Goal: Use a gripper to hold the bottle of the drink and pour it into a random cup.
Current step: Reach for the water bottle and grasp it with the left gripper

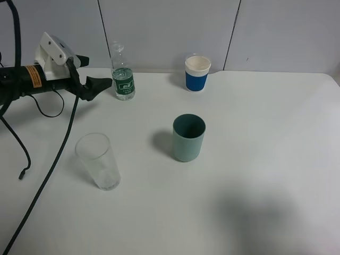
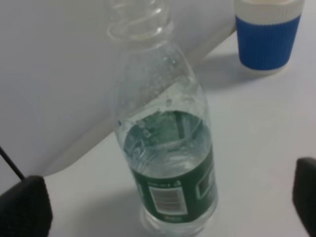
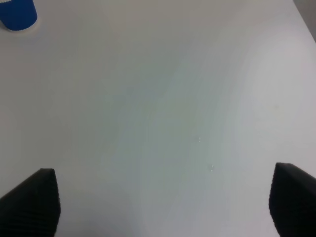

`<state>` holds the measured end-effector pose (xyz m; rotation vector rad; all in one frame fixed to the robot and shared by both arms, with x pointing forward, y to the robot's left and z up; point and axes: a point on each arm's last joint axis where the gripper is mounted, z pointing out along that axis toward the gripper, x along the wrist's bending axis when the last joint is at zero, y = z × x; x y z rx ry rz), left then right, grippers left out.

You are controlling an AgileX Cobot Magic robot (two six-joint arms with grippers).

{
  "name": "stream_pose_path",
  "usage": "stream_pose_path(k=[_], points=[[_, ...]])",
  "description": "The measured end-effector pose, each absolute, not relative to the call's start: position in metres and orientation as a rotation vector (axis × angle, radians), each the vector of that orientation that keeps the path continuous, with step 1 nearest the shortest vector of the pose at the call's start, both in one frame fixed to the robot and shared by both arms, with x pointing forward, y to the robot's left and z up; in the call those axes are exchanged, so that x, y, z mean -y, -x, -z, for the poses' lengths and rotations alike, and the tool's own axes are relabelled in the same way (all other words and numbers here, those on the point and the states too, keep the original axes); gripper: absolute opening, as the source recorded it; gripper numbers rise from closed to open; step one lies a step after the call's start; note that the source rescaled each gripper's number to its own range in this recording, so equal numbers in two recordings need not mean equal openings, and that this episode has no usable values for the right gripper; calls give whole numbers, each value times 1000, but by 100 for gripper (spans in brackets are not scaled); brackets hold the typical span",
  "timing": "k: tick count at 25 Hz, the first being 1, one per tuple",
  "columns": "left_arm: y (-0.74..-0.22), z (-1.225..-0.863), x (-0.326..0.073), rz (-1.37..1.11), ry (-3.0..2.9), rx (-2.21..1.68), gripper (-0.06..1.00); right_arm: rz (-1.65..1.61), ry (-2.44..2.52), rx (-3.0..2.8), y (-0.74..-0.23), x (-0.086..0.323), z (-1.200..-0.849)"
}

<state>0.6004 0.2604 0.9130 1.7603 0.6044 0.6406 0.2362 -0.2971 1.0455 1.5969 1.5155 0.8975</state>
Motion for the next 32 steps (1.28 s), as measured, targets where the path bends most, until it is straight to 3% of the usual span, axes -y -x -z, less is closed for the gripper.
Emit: stream_pose_path(k=[14,32], points=[[-628,-881,-236,-559,-1743,-582,100,-897,-1597,-1515,-236,297,-1045],[-660,-869,-200,-484,-1660,-569,100,-897,-1597,-1515,-236,297,-1045]])
